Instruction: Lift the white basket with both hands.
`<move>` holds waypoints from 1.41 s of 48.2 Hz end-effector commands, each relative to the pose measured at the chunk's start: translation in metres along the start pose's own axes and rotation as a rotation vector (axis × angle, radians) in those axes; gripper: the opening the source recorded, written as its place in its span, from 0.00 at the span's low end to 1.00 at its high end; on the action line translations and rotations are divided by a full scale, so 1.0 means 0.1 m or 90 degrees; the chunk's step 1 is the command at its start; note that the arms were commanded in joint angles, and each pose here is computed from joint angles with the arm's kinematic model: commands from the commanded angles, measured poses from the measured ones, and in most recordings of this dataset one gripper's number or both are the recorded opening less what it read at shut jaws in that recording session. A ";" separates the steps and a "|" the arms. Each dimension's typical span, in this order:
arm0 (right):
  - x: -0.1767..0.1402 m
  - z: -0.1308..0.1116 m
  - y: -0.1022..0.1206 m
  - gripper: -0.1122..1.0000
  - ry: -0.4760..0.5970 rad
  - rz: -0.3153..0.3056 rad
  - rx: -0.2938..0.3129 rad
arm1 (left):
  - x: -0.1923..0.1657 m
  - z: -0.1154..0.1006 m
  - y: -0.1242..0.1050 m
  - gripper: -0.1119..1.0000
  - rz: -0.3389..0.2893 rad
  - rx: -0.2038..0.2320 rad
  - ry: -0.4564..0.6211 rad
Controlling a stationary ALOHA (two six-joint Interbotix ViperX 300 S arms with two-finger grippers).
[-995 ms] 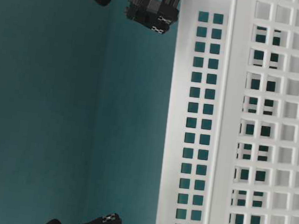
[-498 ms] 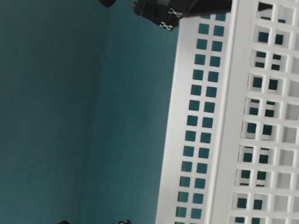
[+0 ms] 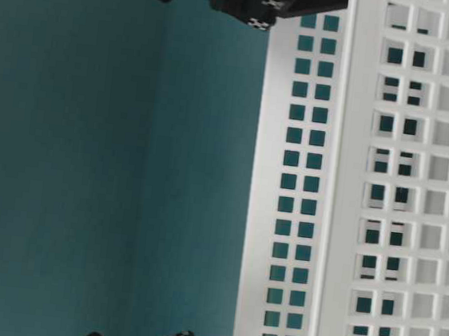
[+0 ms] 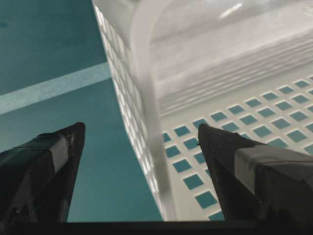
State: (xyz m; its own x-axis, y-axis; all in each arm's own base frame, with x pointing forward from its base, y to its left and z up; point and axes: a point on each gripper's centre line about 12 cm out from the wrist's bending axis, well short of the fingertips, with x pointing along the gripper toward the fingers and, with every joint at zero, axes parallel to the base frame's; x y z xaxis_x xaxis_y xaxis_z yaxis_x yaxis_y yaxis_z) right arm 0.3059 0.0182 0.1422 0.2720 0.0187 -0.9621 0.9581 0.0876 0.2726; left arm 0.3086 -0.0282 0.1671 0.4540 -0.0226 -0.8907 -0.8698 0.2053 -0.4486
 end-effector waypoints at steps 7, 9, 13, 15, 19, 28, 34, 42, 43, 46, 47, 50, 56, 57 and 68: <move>-0.21 0.05 0.12 0.98 -0.005 0.039 0.000 | -0.17 0.01 -0.14 0.93 -0.044 0.006 -0.005; -0.29 0.05 0.16 0.98 -0.006 0.055 -0.003 | -0.24 0.02 -0.15 0.93 -0.054 0.007 -0.007; -0.46 0.05 0.22 0.98 -0.007 0.085 -0.010 | -0.41 0.04 -0.19 0.93 -0.082 0.009 -0.012; -0.55 0.05 0.22 0.98 -0.008 0.094 -0.011 | -0.52 0.04 -0.20 0.93 -0.099 0.009 -0.014; -0.71 0.07 0.19 0.98 -0.010 0.098 -0.013 | -0.69 0.06 -0.22 0.93 -0.131 0.008 -0.022; -1.02 0.07 0.10 0.97 -0.014 0.125 -0.020 | -0.99 0.07 -0.21 0.93 -0.189 0.018 -0.030; -1.19 0.09 0.11 0.97 -0.029 0.188 -0.049 | -1.22 0.07 -0.20 0.93 -0.241 0.050 -0.044; -1.34 0.13 0.17 0.97 -0.081 0.324 -0.133 | -1.45 0.07 -0.17 0.93 -0.313 0.115 -0.072; -1.37 0.13 0.18 0.97 -0.087 0.343 -0.141 | -1.48 0.07 -0.17 0.93 -0.323 0.120 -0.075; -1.43 0.13 0.18 0.97 -0.105 0.391 -0.169 | -1.54 0.07 -0.16 0.93 -0.345 0.135 -0.085; -1.45 0.13 0.18 0.97 -0.112 0.404 -0.179 | -1.56 0.07 -0.15 0.93 -0.352 0.139 -0.089; -1.53 0.14 0.18 0.97 -0.132 0.447 -0.205 | -1.64 0.07 -0.13 0.93 -0.376 0.161 -0.101; -1.67 0.13 0.13 0.97 -0.173 0.511 -0.262 | -1.84 0.07 -0.14 0.93 -0.434 0.228 -0.143; -1.70 0.13 0.11 0.97 -0.184 0.522 -0.279 | -1.88 0.07 -0.14 0.93 -0.445 0.242 -0.151; -1.92 0.12 -0.04 0.97 -0.297 0.565 -0.448 | -2.14 0.07 -0.07 0.93 -0.491 0.377 -0.234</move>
State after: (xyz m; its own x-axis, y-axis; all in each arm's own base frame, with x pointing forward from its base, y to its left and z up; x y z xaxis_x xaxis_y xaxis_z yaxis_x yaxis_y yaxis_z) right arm 0.2551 0.0030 0.3160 0.9327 0.0013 -0.3607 0.2553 0.7041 0.6626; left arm 0.2219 -0.0190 0.3523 0.9538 -0.0737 -0.2914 -0.1646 0.6831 -0.7115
